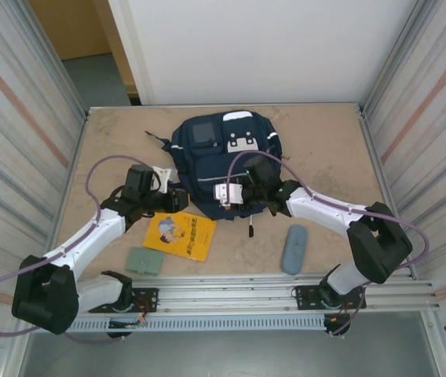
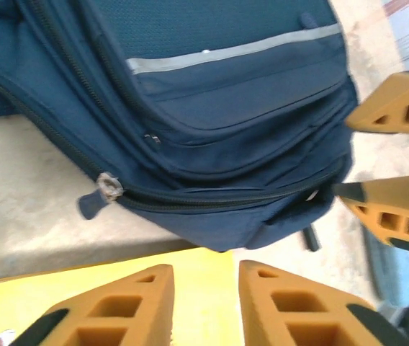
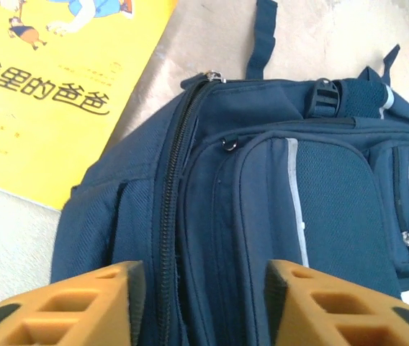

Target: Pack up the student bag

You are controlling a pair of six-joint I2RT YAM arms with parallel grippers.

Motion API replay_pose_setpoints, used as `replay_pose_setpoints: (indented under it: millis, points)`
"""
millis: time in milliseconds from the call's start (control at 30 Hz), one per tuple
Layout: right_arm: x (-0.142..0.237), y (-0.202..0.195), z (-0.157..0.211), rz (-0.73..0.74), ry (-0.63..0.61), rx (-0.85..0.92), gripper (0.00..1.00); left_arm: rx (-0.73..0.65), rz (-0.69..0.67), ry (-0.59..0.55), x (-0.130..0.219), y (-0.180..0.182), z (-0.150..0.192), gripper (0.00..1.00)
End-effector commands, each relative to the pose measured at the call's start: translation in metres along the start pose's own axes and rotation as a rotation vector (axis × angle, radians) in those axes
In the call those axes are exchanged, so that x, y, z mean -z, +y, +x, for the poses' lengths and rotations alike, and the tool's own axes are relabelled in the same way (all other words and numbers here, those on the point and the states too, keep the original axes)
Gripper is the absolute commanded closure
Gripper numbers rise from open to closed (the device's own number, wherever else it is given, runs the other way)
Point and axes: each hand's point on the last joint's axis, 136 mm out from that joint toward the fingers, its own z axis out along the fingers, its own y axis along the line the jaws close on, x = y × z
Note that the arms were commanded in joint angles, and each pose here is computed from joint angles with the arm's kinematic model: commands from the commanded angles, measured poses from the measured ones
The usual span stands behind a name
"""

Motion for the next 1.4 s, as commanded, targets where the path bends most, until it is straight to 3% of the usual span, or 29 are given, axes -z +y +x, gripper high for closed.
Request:
replay_pose_setpoints:
  millis: [0,167,367,433,467,500,567,667,867,1000,1167,1267,1367]
  points:
    - [-0.002,0.007,-0.026,-0.028,-0.026,-0.027,0.45,0.023,-0.068,-0.019,-0.001,0.019,0.0,0.6]
    - [-0.039,0.016,-0.031,-0.063,0.058,-0.052,0.42,0.074,-0.064,0.02,-0.014,0.031,0.006,0.4]
    - [-0.074,0.012,-0.005,-0.035,0.236,-0.11,0.41,0.138,-0.029,0.016,-0.017,0.038,0.004,0.32]
    - [-0.079,0.009,0.007,-0.003,0.3,-0.105,0.47,0.139,-0.018,0.003,-0.016,0.038,0.002,0.3]
    - [-0.08,0.006,0.007,0.017,0.301,-0.11,0.56,0.139,-0.01,0.002,-0.015,0.037,0.002,0.29]
    - [-0.079,0.007,0.006,0.005,0.281,-0.12,0.71,0.136,0.003,-0.001,-0.014,0.036,0.001,0.29]
    - [-0.074,0.006,-0.004,-0.019,0.209,-0.14,0.89,0.124,0.033,-0.017,-0.011,0.033,-0.001,0.3]
    - [-0.053,0.006,-0.02,-0.084,0.121,-0.096,1.0,0.079,0.125,-0.076,-0.005,0.02,-0.007,0.3]
    - [-0.008,0.004,-0.024,-0.145,0.036,0.156,1.0,-0.125,0.241,-0.099,0.005,-0.015,-0.009,0.33]
    - [0.019,-0.005,-0.037,-0.154,-0.094,0.152,1.0,-0.268,0.355,-0.125,0.011,-0.047,-0.003,0.34]
    - [0.029,0.0,-0.041,-0.162,-0.134,0.217,1.0,-0.283,0.381,-0.081,0.002,-0.051,0.002,0.38]
    - [0.028,0.003,-0.042,-0.17,-0.147,0.233,1.0,-0.292,0.461,-0.027,-0.005,-0.062,0.006,0.48]
    - [0.029,0.009,-0.044,-0.186,-0.134,0.252,1.0,-0.327,0.427,0.009,-0.018,-0.064,0.009,0.5]
